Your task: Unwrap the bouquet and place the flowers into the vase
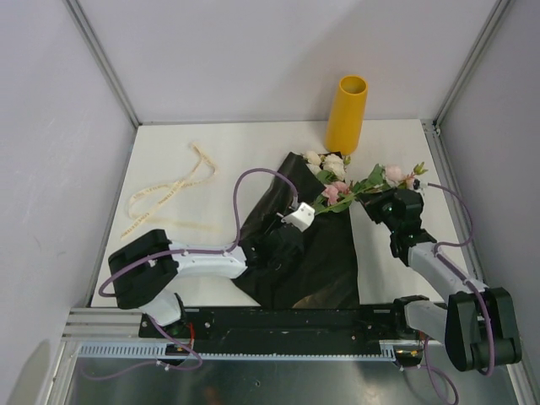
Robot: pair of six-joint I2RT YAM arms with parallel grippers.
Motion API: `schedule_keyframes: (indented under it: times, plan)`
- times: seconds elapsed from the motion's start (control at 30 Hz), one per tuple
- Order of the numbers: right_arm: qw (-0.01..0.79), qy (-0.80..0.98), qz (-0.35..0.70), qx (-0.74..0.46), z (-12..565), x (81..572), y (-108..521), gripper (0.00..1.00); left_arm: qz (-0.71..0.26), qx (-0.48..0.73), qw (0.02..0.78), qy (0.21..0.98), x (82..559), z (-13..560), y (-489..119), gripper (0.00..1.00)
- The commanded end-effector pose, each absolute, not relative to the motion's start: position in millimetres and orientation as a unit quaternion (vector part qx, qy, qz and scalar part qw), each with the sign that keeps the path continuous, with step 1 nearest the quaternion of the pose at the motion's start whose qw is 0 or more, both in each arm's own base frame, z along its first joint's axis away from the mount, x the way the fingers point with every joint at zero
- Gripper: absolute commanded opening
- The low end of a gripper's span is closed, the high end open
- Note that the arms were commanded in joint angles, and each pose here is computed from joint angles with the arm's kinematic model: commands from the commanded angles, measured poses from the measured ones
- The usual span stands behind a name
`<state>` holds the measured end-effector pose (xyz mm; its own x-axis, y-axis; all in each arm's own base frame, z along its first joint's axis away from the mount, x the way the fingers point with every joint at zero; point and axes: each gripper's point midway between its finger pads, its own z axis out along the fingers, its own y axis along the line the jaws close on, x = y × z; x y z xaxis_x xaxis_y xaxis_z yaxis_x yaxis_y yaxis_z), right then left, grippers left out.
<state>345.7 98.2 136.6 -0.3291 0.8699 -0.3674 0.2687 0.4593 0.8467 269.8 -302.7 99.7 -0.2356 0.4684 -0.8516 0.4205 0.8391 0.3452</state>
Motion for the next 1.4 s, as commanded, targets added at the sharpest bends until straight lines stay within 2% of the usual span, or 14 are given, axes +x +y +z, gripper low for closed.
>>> schedule_keyframes:
  times: [0.0,0.27,0.47,0.6,0.67,0.7,0.77,1.0,1.13,1.37]
  plan:
    - [0.463,0.72,0.355,0.375,168.7,347.0,90.6,0.0,0.024,0.225,0.574,0.787,281.2,125.1,-281.9,0.0]
    - [0.449,0.726,0.38,0.357,178.8,334.2,101.8,0.0,0.069,0.142,0.577,0.801,322.9,154.5,-220.6,0.0]
    - [0.434,0.737,0.388,0.344,177.4,329.8,115.0,0.0,0.125,0.074,0.542,0.828,357.6,164.9,-173.2,0.01]
    - [0.422,0.741,0.401,0.333,176.1,328.1,133.0,0.0,0.151,0.035,0.513,0.844,373.4,164.2,-148.9,0.09]
    - [0.419,0.745,0.405,0.325,176.0,326.8,142.8,0.0,0.15,0.003,0.505,0.85,378.7,163.4,-136.8,0.17]
    - [0.417,0.747,0.406,0.322,176.0,326.5,146.8,0.0,0.145,-0.017,0.503,0.852,380.9,163.3,-131.6,0.25]
    - [0.413,0.75,0.408,0.316,176.3,326.0,155.3,0.0,0.144,-0.05,0.496,0.855,384.9,162.4,-116.9,0.36]
    - [0.402,0.761,0.414,0.296,175.7,329.8,185.9,0.0,0.162,-0.107,0.481,0.855,384.4,183.1,-73.0,0.57]
    - [0.396,0.768,0.414,0.285,176.8,338.3,199.7,0.0,0.147,-0.125,0.489,0.851,374.3,205.9,-57.0,0.65]
    - [0.379,0.788,0.403,0.272,168.3,358.1,223.4,0.0,0.027,-0.062,0.502,0.862,337.4,235.4,-80.0,0.72]
